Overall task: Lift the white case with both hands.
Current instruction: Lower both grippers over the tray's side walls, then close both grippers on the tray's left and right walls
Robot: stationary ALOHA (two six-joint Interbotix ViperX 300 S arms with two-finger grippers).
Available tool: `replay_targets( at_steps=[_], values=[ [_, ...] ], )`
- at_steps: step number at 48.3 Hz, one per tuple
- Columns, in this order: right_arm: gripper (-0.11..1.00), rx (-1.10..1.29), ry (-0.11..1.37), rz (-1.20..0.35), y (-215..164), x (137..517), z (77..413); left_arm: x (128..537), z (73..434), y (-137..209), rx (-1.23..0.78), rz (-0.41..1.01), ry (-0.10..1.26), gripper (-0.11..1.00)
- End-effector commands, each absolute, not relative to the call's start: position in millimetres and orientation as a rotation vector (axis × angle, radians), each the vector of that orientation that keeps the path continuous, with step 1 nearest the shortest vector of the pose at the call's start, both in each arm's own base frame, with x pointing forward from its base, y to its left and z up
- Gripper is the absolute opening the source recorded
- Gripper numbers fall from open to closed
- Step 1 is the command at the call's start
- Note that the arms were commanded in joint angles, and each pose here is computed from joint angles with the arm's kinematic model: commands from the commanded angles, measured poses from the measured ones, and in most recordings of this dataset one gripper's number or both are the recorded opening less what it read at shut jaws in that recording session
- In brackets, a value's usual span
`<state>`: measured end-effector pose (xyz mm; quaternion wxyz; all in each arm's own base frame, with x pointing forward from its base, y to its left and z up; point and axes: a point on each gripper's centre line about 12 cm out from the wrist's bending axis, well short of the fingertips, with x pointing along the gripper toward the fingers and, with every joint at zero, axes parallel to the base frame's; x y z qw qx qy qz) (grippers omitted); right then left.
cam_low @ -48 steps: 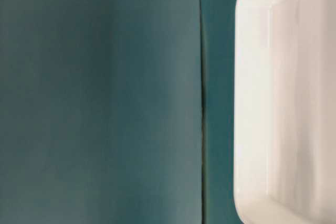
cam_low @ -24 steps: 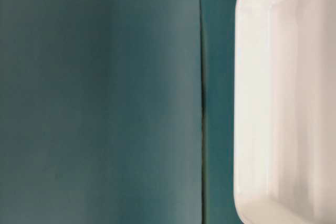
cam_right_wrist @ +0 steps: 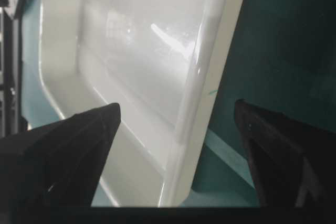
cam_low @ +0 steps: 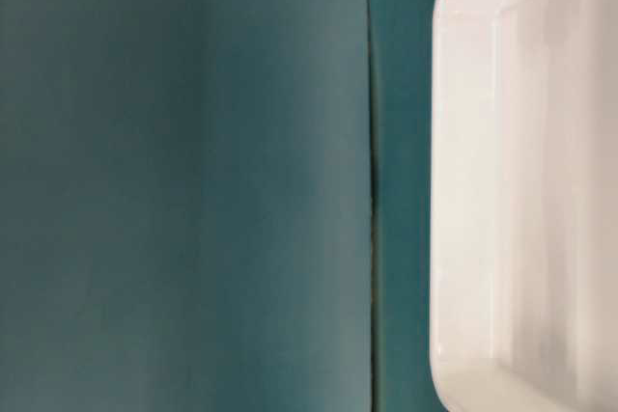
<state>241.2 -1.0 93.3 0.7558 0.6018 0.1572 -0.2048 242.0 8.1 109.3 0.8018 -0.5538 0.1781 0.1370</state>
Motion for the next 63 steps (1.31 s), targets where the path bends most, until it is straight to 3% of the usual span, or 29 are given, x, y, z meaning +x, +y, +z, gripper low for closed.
replay_targets(
  at_steps=[1, 36, 42, 49, 55, 60, 63],
  values=[
    [0.92, 1.309, 0.345, -0.463, -2.4, 247.5, 88.3, 249.1, 107.6, 8.6, -1.18, 0.29, 0.38, 0.97],
    [0.89, 1.33, 0.345, -0.48, -3.6, 256.5, 86.0, 261.7, 101.9, 9.6, -1.163, 0.3, 0.396, 0.96],
    [0.8, 1.345, 0.372, -0.509, -3.4, 257.8, 83.4, 261.2, 100.9, 9.5, -1.16, 0.304, 0.405, 0.93],
    [0.45, 1.374, 0.394, -0.57, -5.1, 258.0, 79.1, 262.2, 99.2, 9.7, -1.16, 0.322, 0.428, 0.75],
    [0.15, 1.386, 0.402, -0.589, -5.3, 258.5, 78.1, 263.7, 98.2, 9.4, -1.159, 0.332, 0.445, 0.45],
    [0.11, 1.387, 0.404, -0.589, -5.1, 258.8, 78.4, 264.2, 97.7, 9.9, -1.159, 0.337, 0.45, 0.2],
    [0.11, 1.389, 0.404, -0.589, -5.0, 259.3, 78.6, 264.7, 98.0, 9.9, -1.159, 0.336, 0.448, 0.11]
  ],
)
